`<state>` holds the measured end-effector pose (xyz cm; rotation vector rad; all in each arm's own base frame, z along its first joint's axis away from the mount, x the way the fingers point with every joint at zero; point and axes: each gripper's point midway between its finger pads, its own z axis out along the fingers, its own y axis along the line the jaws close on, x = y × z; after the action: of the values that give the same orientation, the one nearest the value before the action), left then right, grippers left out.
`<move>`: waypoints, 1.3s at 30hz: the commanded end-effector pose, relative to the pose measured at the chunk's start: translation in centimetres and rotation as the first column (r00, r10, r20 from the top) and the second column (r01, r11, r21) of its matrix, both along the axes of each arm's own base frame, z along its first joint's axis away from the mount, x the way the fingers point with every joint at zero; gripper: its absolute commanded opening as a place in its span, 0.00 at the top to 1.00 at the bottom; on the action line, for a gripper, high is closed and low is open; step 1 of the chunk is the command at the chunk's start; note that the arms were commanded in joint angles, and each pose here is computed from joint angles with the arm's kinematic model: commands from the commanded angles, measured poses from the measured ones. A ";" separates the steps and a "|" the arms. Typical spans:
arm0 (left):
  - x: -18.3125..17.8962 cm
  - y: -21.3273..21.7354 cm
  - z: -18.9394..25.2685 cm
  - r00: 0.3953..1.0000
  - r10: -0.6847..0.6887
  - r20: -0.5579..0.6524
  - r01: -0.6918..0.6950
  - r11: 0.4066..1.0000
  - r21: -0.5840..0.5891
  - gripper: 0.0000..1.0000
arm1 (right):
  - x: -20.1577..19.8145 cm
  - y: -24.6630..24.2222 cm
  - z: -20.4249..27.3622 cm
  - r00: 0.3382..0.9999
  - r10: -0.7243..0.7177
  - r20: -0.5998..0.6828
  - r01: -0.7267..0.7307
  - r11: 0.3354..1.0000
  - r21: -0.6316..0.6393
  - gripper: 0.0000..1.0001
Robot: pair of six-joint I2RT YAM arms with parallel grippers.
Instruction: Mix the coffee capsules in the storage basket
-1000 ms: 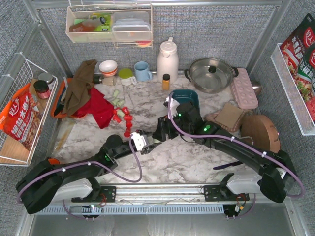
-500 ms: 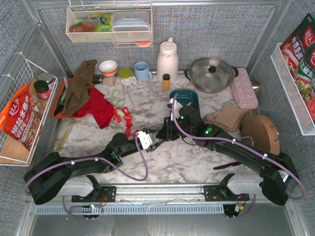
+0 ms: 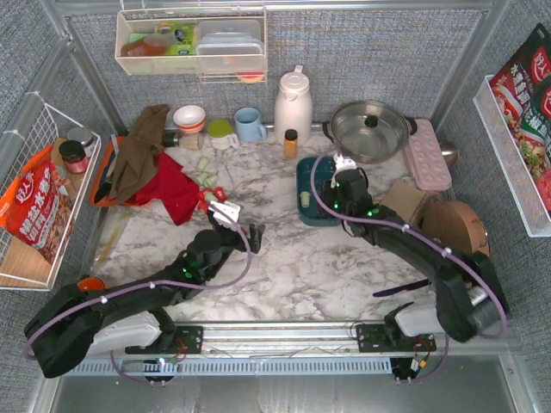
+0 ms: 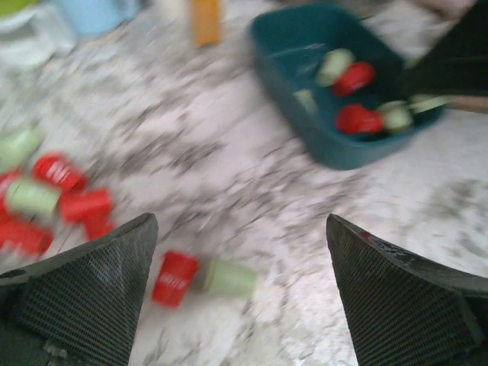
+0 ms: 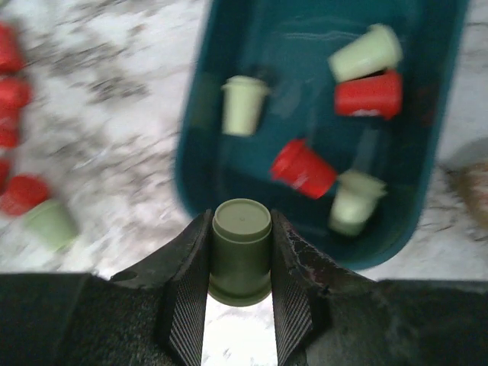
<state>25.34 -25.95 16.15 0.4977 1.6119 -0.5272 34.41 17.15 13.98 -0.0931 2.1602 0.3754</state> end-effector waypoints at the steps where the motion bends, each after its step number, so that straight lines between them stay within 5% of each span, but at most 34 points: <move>1: 1.3 7.2 -5.5 0.884 0.408 -0.227 -0.386 0.913 0.134 0.01 | 4.9 -2.3 -1.0 0.994 -0.097 0.057 0.101 0.992 -0.072 0.71; 7: 0.6 12.2 -8.3 0.744 0.568 -0.350 -0.531 0.822 0.205 0.01 | 7.7 -2.0 -3.5 0.997 -0.078 0.018 0.080 0.986 -0.144 0.30; 11: 0.2 15.4 -9.7 0.640 0.645 -0.418 -0.612 0.757 0.229 0.01 | 7.0 -2.3 -2.8 0.998 -0.063 0.017 0.065 0.985 -0.160 0.19; 22: 1.2 18.5 -11.5 0.435 0.735 -0.520 -0.715 0.633 0.296 0.01 | -0.7 -4.2 -1.0 1.000 -0.005 0.029 0.008 0.993 -0.120 0.17; 33: 2.7 17.5 -12.5 0.257 0.753 -0.606 -0.776 0.534 0.335 0.01 | -1.4 -5.8 2.1 0.988 -0.042 0.148 0.061 0.990 -0.128 0.18; 37: 2.4 17.5 -13.8 0.145 0.775 -0.615 -0.779 0.472 0.412 0.30 | -1.4 -6.0 1.7 0.989 -0.042 0.144 0.063 0.988 -0.142 0.18; 39: 2.1 17.6 -14.5 0.080 0.789 -0.609 -0.775 0.434 0.460 0.32 | -1.4 -6.1 1.7 0.989 -0.042 0.144 0.063 0.987 -0.148 0.18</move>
<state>28.92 -9.14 3.04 -0.6917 2.3486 0.1072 32.76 11.34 15.42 -0.1376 2.0594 0.1922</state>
